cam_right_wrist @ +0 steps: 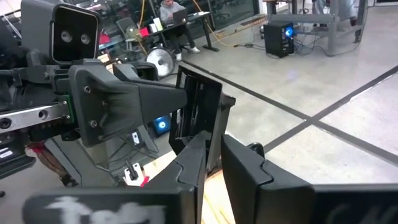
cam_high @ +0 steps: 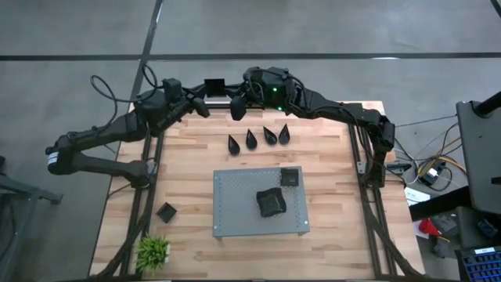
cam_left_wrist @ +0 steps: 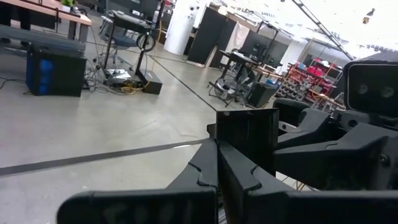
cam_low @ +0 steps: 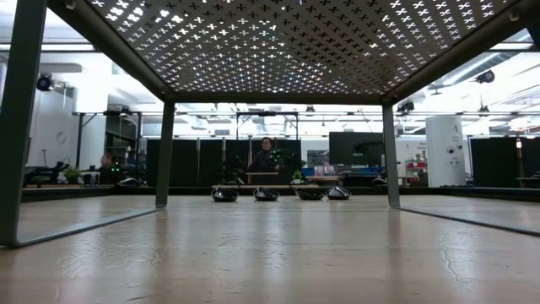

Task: Pick & Place Mini shaped plates
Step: Stack the square plate on top of the other square plates on the shelf

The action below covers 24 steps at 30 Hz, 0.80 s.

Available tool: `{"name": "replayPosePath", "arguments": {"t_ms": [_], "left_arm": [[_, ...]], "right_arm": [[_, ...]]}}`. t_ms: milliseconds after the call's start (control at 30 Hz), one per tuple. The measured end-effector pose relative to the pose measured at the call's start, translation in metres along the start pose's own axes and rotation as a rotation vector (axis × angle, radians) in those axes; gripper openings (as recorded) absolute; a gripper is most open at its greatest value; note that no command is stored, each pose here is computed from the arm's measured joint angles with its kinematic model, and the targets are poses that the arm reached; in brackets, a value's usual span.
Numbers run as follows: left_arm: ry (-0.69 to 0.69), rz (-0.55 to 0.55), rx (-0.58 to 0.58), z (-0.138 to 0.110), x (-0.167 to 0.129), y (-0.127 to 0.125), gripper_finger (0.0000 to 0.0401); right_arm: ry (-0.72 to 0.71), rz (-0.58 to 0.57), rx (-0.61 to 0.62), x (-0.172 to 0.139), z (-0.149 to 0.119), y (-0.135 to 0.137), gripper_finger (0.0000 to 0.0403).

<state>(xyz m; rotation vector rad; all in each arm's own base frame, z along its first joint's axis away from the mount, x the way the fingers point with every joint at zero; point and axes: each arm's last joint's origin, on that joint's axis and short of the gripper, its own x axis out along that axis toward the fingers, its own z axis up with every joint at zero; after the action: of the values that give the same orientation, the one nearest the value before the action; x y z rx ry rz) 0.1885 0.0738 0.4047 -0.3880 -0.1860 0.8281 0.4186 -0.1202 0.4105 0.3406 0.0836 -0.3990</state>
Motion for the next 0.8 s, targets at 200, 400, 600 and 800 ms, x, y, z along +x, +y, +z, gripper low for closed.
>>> {"name": "replayPosePath", "arguments": {"t_ms": [200,400,600,800], "left_arm": [[0.001,-0.002,0.000,0.000,0.000,0.000,0.0000],[0.006,-0.030,-0.009,0.001,0.000,-0.001,0.0017],[0.013,-0.095,-0.023,0.002,-0.001,-0.003,0.0080],[0.023,-0.201,-0.044,0.005,-0.003,-0.007,0.0145]], "right_arm": [[0.000,0.000,0.000,0.000,0.000,0.000,0.0013],[-0.002,-0.006,0.065,0.000,0.001,-0.003,0.0008],[0.006,0.013,0.134,0.001,0.006,-0.016,0.0008],[0.074,0.081,0.178,-0.001,0.011,-0.034,0.0008]]}}
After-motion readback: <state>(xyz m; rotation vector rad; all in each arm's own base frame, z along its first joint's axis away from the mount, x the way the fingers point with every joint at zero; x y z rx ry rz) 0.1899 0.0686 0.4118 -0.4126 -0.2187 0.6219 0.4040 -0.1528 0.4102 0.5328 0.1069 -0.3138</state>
